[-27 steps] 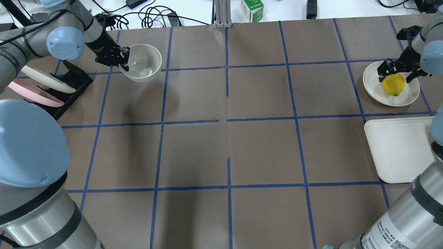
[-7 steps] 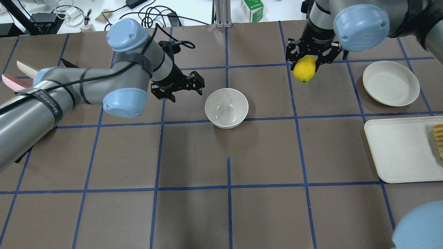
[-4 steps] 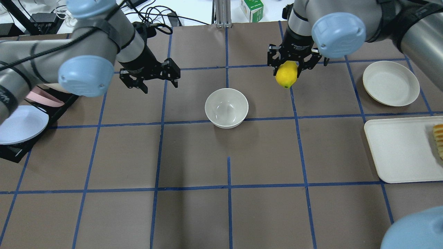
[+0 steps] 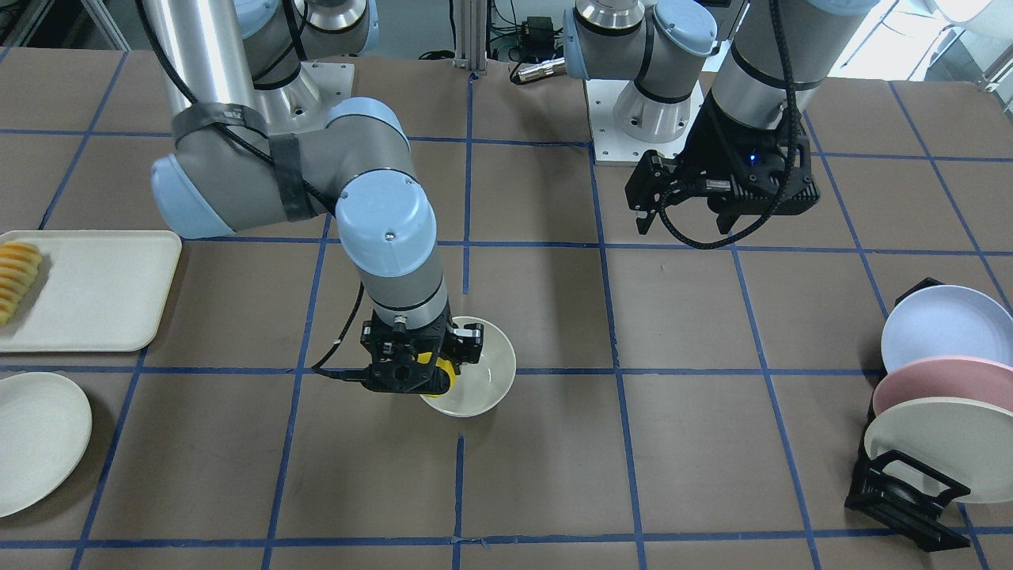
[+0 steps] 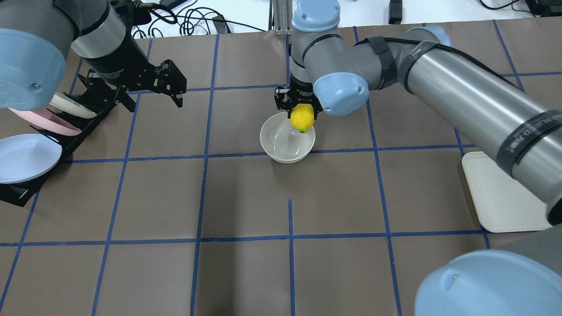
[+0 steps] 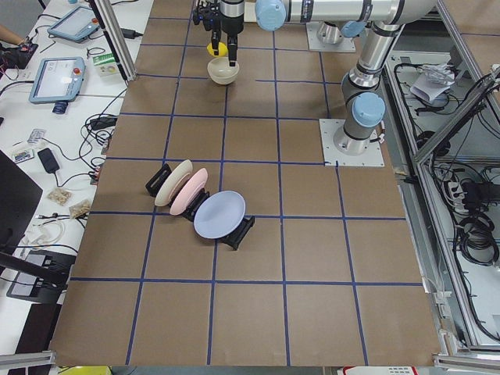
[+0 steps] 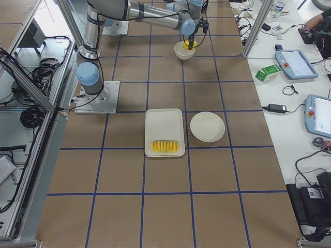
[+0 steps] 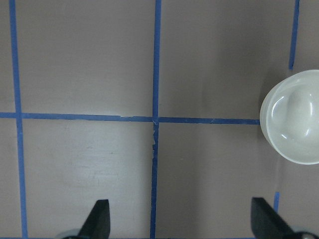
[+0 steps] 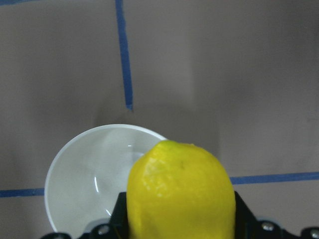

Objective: Place bowl and put lemon in it

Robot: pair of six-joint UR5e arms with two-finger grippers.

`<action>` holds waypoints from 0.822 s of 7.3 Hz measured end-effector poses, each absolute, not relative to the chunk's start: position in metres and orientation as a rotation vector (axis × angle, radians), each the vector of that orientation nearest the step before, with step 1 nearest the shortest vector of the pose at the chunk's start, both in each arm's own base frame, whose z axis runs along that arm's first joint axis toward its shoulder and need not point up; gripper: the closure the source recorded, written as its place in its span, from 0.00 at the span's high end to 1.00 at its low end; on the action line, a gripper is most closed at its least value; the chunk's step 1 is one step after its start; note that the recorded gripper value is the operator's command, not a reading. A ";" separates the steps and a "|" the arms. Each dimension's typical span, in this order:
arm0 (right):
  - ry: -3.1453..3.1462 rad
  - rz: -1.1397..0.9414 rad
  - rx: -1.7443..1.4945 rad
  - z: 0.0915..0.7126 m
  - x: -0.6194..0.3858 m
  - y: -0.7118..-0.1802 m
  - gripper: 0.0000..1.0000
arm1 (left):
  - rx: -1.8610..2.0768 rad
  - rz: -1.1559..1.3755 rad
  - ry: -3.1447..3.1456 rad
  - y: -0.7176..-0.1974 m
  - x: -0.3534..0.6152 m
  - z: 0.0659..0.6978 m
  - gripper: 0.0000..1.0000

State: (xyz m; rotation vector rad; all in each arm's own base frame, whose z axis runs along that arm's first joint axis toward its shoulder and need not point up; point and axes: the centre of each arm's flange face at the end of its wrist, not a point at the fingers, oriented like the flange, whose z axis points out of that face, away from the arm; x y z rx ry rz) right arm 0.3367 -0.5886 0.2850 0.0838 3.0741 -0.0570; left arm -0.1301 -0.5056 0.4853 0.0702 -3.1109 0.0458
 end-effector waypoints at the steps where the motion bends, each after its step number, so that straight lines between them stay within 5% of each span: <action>1: 3.070 -0.064 0.093 0.270 0.352 -0.587 0.00 | 0.071 0.034 -3.111 -0.508 -0.130 0.494 1.00; 6: 3.081 -0.014 0.109 0.235 0.363 -0.586 0.00 | 0.070 0.003 -3.115 -0.509 -0.130 0.507 1.00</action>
